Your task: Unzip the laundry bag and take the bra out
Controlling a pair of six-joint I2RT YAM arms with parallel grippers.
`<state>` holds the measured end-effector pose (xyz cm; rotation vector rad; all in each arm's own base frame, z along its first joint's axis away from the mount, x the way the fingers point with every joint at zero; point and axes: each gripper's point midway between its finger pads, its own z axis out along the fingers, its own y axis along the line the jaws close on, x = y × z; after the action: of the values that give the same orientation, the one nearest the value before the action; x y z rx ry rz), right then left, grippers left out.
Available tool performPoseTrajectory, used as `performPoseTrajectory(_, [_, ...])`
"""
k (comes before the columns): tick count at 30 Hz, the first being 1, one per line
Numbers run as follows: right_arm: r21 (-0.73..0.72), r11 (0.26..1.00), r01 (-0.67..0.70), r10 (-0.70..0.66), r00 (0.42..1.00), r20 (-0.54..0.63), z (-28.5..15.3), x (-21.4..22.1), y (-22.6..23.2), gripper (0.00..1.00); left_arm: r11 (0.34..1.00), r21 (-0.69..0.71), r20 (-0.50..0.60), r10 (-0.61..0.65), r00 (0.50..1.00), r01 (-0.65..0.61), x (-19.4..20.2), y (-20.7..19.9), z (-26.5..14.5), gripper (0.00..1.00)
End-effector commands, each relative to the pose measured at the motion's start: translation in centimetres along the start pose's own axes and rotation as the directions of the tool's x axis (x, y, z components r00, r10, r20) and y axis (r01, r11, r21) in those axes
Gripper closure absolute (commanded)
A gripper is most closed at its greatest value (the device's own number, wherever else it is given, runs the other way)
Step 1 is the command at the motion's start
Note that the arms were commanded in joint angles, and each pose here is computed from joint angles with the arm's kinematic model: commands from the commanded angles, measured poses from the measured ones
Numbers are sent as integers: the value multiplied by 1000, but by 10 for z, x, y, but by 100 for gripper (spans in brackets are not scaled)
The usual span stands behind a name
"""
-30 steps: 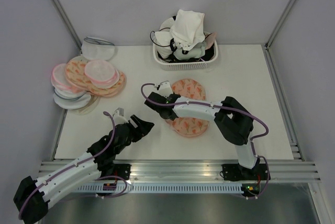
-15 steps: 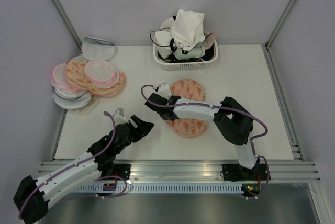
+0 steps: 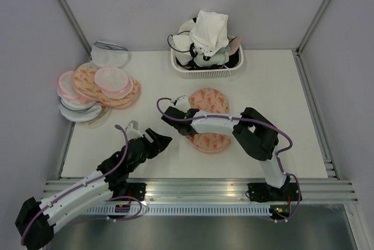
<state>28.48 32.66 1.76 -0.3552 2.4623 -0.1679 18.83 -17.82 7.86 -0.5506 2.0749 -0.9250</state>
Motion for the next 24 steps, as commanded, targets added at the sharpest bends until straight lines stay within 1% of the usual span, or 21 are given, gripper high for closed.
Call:
performPoseTrajectory(1, [-33, 998, -48, 50, 997, 67, -28, -23, -7, 100, 1000, -10, 9, -16, 1000, 16, -1, 4, 0, 19])
performPoseTrajectory(3, [-58, 996, -67, 73, 992, 105, -44, -34, -13, 100, 1000, -8, 9, -16, 1000, 16, -1, 3, 0, 19])
performPoseTrajectory(4, [-85, 992, -94, 106, 983, 148, -63, -49, -19, 100, 1000, -6, 8, -15, 1000, 15, -1, 2, 0, 19])
performPoseTrajectory(8, [-64, 987, -145, 156, 958, 241, -102, -72, -54, 100, 1000, 0, 12, -9, 1000, 9, -3, -1, 0, 19])
performPoseTrajectory(11, [30, 981, -190, 174, 942, 287, -117, -77, -96, 99, 1000, 3, 14, 6, 1000, -6, -4, -4, -1, 19])
performPoseTrajectory(14, [153, 958, -242, 191, 938, 290, -113, -68, -147, 99, 1000, 9, 16, 22, 1000, -23, -7, -9, -1, 19])
performPoseTrajectory(15, [218, 934, -283, 219, 936, 276, -104, -60, -175, 100, 1000, 18, 16, 24, 1000, -25, -9, -15, -2, 19])
performPoseTrajectory(17, [316, 890, -328, 247, 931, 269, -103, -48, -218, 100, 999, 17, 9, 44, 999, -44, -9, -18, -1, 19])
performPoseTrajectory(18, [395, 836, -380, 292, 919, 266, -97, -33, -256, 100, 998, 37, 6, 50, 999, -50, -11, -26, -1, 19])
performPoseTrajectory(19, [437, 802, -407, 313, 910, 273, -96, -26, -276, 99, 997, 46, 4, 60, 998, -61, -11, -30, -1, 19])
performPoseTrajectory(20, [463, 772, -435, 345, 899, 269, -92, -17, -294, 100, 995, 45, -4, 85, 996, -84, -11, -32, 1, 19])
performPoseTrajectory(21, [500, 710, -497, 408, 868, 283, -88, -2, -326, 100, 994, 63, -12, 94, 996, -93, -10, -37, 1, 19])
performPoseTrajectory(22, [517, 690, -507, 423, 862, 280, -86, 6, -339, 100, 992, 67, -19, 113, 993, -111, -9, -39, 2, 19])
performPoseTrajectory(23, [527, 660, -535, 449, 844, 294, -86, 11, -351, 99, 991, 49, -34, 125, 992, -124, -6, -36, 5, 19])
performPoseTrajectory(24, [547, 629, -552, 472, 831, 295, -86, 20, -364, 82, 990, 57, -36, 130, 991, -128, -7, -42, 5, 19])
